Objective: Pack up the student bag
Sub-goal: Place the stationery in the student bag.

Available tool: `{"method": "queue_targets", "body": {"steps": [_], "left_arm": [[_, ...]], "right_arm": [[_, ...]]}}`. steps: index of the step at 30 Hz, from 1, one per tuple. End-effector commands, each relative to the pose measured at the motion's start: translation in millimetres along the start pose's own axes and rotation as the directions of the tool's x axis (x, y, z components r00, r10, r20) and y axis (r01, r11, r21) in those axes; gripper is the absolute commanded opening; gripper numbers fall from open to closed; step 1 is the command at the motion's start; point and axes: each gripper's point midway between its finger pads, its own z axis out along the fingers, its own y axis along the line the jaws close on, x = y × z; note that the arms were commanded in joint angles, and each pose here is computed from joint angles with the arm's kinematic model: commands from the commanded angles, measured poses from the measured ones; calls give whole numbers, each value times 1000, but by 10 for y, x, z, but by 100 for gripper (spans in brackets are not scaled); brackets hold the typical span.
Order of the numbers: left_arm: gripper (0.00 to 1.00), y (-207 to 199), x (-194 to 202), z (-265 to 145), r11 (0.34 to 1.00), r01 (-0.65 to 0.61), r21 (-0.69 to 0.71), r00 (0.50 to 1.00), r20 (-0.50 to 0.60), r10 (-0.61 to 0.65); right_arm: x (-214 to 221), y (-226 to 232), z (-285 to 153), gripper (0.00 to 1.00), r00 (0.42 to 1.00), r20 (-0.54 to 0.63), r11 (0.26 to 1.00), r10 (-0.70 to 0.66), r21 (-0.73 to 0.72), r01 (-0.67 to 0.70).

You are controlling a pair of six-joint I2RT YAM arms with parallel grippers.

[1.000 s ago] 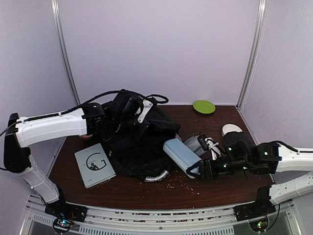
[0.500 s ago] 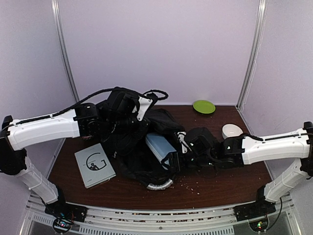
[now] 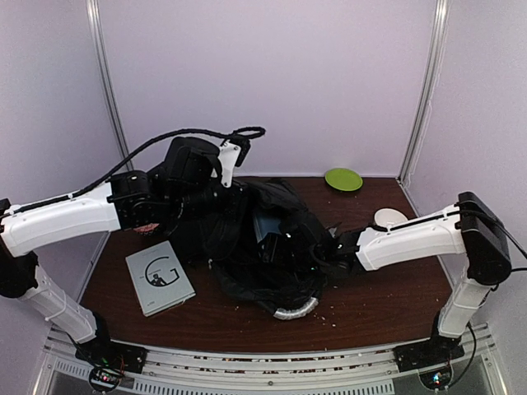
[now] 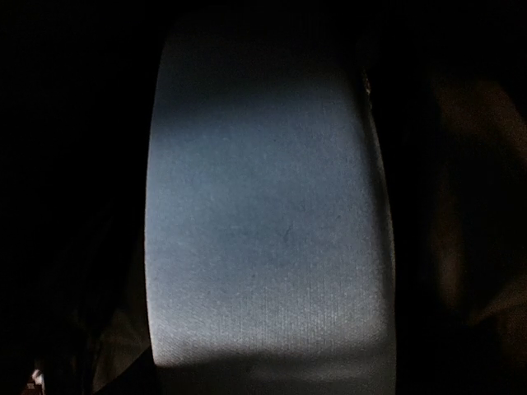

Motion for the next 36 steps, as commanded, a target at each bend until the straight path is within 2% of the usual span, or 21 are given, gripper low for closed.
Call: {"method": "queue_targets", "body": {"steps": [1, 7, 15, 20, 26, 28, 31, 32, 34, 36], "left_arm": [[0, -38, -917, -341, 972, 221, 85, 920, 314, -237], [0, -112, -967, -226, 956, 268, 117, 902, 319, -292], [0, -269, -789, 20, 929, 325, 175, 895, 260, -362], [0, -341, -713, 104, 907, 361, 216, 882, 237, -407], [0, -373, -695, 156, 890, 389, 237, 865, 238, -442], [0, -383, -699, 157, 888, 389, 244, 864, 237, -444], [0, -406, -713, 144, 881, 394, 263, 860, 232, -454], [0, -421, -720, 138, 877, 396, 271, 858, 230, -459], [0, -420, -734, 134, 875, 398, 276, 855, 234, -463], [0, -376, -746, 141, 879, 401, 259, 853, 244, -461]], "right_arm": [[-493, 158, 131, 64, 968, 183, 985, 171, -50, -164], [-572, -5, 359, 64, 919, 240, 949, 313, -56, -309], [-687, -118, 698, 64, 789, 261, 831, 556, -169, -530], [-758, -12, 886, 64, 689, 229, 723, 688, -305, -620], [-814, -38, 1069, 67, 523, 211, 557, 826, -450, -698], [-856, -22, 1154, 67, 488, 193, 514, 852, -493, -703], [-884, 107, 1354, 71, 486, 120, 470, 866, -527, -708], [-914, 156, 1411, 78, 498, 95, 465, 862, -539, -702], [-909, 299, 1486, 99, 556, 52, 491, 829, -542, -682], [-874, 422, 1462, 99, 639, 44, 566, 768, -512, -646]]}}
